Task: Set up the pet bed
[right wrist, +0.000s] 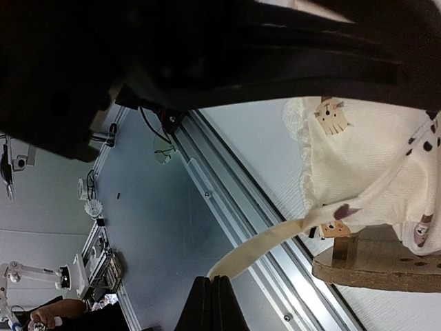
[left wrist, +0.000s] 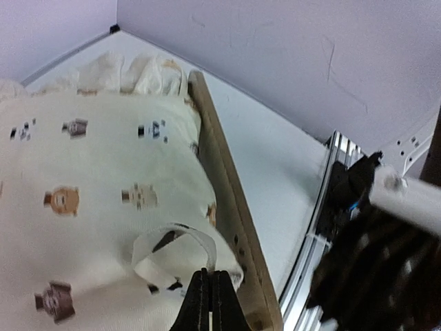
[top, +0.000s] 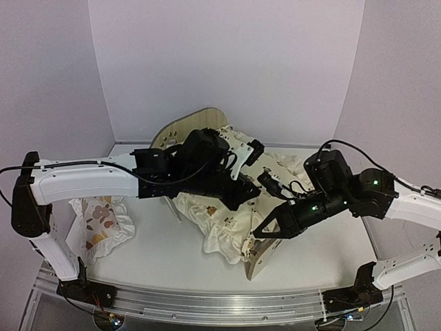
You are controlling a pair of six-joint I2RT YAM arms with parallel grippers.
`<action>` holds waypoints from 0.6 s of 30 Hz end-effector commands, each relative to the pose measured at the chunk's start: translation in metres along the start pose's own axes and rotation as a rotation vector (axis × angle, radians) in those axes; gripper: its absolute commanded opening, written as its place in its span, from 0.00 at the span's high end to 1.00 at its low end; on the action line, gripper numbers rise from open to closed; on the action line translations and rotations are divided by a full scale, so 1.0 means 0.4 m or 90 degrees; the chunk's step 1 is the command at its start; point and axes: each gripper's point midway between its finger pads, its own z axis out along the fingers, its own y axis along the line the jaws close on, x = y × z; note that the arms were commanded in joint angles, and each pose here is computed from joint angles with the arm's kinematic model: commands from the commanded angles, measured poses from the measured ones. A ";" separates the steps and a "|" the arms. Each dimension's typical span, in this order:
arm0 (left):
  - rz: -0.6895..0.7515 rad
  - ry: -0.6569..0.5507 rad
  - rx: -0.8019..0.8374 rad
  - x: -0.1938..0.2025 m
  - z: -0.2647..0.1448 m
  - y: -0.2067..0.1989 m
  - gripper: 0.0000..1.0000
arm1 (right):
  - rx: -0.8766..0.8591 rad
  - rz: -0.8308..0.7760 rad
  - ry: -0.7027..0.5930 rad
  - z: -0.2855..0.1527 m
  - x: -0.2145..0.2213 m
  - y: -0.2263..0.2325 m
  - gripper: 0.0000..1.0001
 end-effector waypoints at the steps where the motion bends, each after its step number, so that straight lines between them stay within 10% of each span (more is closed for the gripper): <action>1: -0.045 -0.038 -0.040 0.010 -0.127 0.012 1.00 | -0.055 0.017 0.053 0.083 0.033 -0.005 1.00; 18: -0.095 0.012 -0.187 0.217 -0.260 0.145 1.00 | -0.056 0.018 0.223 0.465 0.114 0.013 1.00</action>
